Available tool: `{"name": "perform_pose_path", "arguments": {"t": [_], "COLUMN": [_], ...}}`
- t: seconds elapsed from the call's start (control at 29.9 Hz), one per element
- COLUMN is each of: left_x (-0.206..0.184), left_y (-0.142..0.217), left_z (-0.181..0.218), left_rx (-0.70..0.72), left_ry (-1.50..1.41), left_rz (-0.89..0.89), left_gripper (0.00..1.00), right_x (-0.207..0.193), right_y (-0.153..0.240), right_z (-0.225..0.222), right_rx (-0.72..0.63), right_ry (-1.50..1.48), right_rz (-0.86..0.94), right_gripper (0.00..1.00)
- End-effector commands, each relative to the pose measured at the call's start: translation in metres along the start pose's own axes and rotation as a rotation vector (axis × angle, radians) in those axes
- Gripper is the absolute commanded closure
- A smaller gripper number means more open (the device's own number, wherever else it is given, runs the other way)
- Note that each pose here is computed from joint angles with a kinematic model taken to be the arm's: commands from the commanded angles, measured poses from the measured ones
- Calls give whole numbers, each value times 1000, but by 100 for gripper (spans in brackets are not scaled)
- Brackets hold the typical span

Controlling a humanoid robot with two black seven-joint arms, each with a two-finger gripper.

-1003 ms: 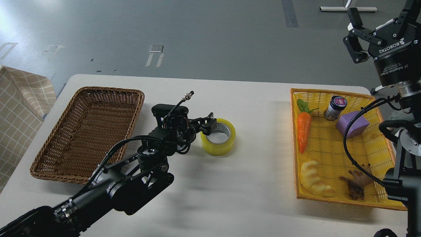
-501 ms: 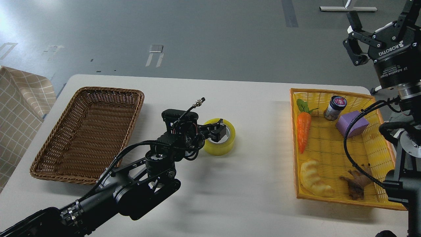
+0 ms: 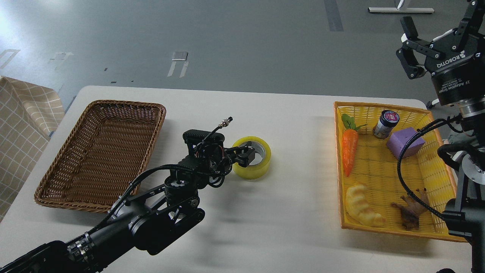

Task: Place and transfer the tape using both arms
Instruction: 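Hook the left gripper into the tape roll's hole and grip its rim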

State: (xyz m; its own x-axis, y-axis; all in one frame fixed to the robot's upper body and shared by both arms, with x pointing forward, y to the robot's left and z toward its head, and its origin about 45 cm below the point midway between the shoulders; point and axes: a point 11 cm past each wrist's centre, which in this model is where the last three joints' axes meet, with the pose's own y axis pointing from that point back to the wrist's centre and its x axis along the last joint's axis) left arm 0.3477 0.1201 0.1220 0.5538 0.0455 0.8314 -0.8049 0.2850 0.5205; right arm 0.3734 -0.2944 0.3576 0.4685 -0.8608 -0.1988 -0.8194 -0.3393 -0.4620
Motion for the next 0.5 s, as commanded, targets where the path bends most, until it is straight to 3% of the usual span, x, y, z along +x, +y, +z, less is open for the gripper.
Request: {"name": "perform_pose_path", "arguments": {"t": [0.0,0.4,0.47], "left_x": [-1,-13,-13], "left_y": [-1,-2,-2], "left_z": [1,6,4], "left_rx": [-3,-34,-39], "left_ry": [2,-16,-21], "left_rz": [-2,-33,-35], "left_gripper": [2,4,10], "right_x": [0,2,2], "right_y": [0,4,5], "right_z": [0,4,4], "right_rx": [-1,-13,-14], "right_ry": [0,-2,-3], "right_rz": [1,9,10], "right_gripper": [0,0,0]}}
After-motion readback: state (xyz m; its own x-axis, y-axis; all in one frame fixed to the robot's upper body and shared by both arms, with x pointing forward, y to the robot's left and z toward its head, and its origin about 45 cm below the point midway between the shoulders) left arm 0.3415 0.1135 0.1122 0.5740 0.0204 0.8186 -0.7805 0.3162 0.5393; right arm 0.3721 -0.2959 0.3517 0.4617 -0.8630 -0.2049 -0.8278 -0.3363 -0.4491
